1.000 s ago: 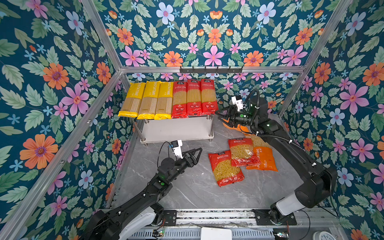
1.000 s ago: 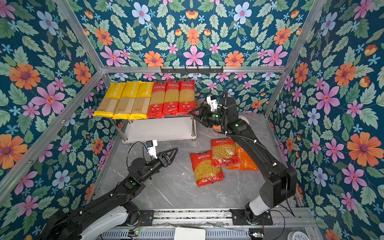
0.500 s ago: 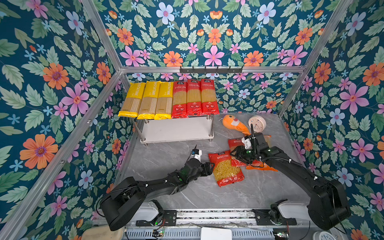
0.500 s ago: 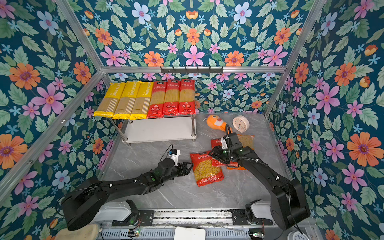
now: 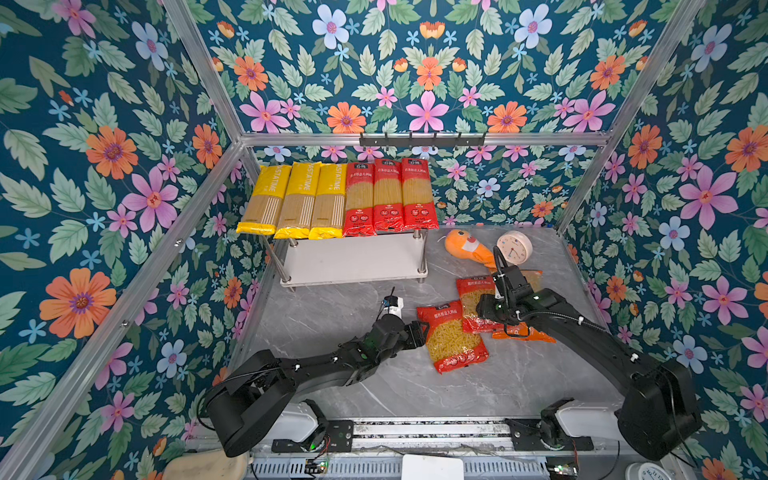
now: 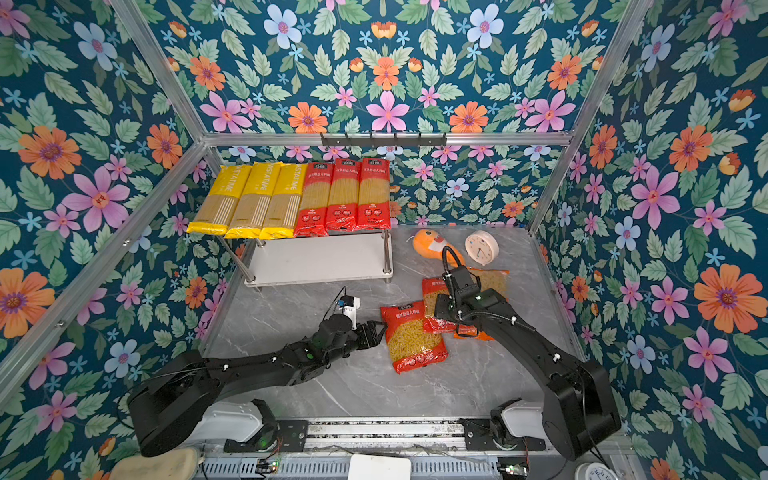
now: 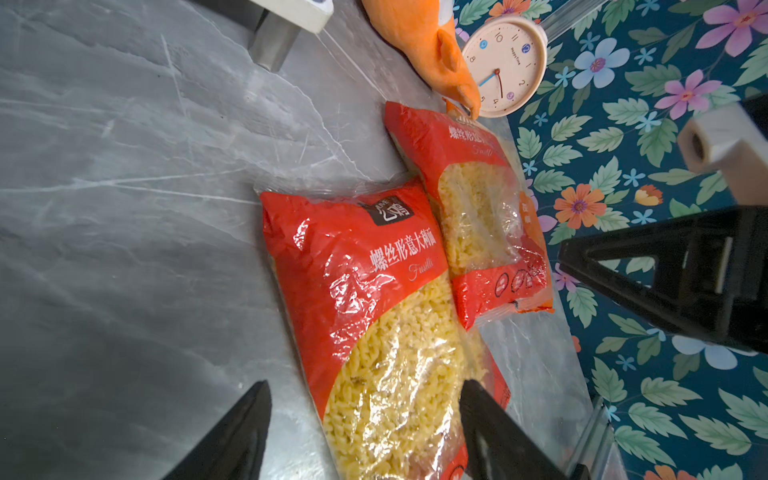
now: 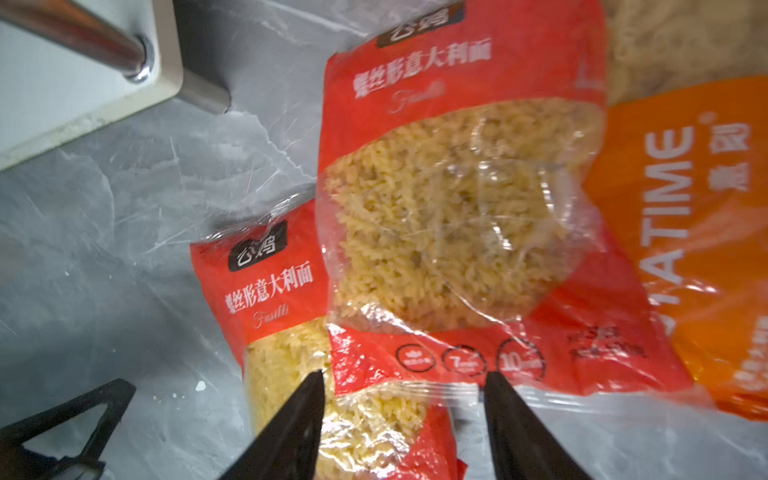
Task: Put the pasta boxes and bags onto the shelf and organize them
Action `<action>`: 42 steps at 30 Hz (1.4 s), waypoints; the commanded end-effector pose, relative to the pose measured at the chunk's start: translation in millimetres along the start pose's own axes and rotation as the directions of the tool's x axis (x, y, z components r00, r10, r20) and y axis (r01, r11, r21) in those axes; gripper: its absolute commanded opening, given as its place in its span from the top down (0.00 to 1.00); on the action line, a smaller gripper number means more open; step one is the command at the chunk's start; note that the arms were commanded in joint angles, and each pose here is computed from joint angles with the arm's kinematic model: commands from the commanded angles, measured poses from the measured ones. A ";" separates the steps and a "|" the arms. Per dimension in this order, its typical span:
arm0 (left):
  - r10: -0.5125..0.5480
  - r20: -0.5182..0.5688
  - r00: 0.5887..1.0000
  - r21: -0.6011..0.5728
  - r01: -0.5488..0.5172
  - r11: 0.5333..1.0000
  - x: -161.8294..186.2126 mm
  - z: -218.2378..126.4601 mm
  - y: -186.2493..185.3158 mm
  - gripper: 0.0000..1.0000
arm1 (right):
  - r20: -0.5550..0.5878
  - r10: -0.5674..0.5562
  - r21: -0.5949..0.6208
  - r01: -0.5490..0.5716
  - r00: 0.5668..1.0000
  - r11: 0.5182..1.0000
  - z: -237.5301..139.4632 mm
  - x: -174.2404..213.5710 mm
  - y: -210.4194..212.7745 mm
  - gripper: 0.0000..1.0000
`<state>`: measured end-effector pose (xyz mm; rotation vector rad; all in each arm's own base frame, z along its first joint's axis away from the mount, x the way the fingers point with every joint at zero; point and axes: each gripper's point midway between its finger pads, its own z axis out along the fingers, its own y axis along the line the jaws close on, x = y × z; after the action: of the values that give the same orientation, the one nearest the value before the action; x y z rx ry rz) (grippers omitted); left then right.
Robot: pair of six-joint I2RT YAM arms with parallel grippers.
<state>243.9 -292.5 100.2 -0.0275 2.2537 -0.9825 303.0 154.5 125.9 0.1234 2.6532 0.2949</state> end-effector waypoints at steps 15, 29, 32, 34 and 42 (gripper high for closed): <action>-0.028 0.083 0.996 0.001 0.028 1.000 -10.6 -20.4 6.9 0.25 | -0.078 -0.181 0.318 0.196 0.980 0.928 75.9 -10.0 1.6 0.43; -0.039 0.090 0.995 0.006 0.039 0.999 -10.5 -22.4 8.4 0.25 | 0.000 -0.191 0.293 0.183 0.982 0.939 62.8 -17.8 0.7 0.94; -0.046 0.090 0.995 0.005 0.046 0.999 -11.3 -23.2 8.9 0.25 | 0.017 -0.192 0.268 0.180 0.981 0.946 53.6 -19.4 3.4 1.00; -0.049 0.092 0.995 0.003 0.049 0.999 -11.7 -24.2 9.8 0.25 | 0.038 -0.189 0.234 0.175 0.981 0.956 41.4 -22.4 8.4 1.00; -0.058 0.110 0.992 -0.007 0.059 0.998 -16.9 -29.3 15.4 0.25 | 0.025 -0.141 0.074 0.139 0.990 0.987 12.1 -2.8 28.7 1.00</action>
<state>241.3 -261.0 112.0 -0.1404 2.1810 -0.9824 323.6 170.3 117.5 -0.0477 2.6104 0.0310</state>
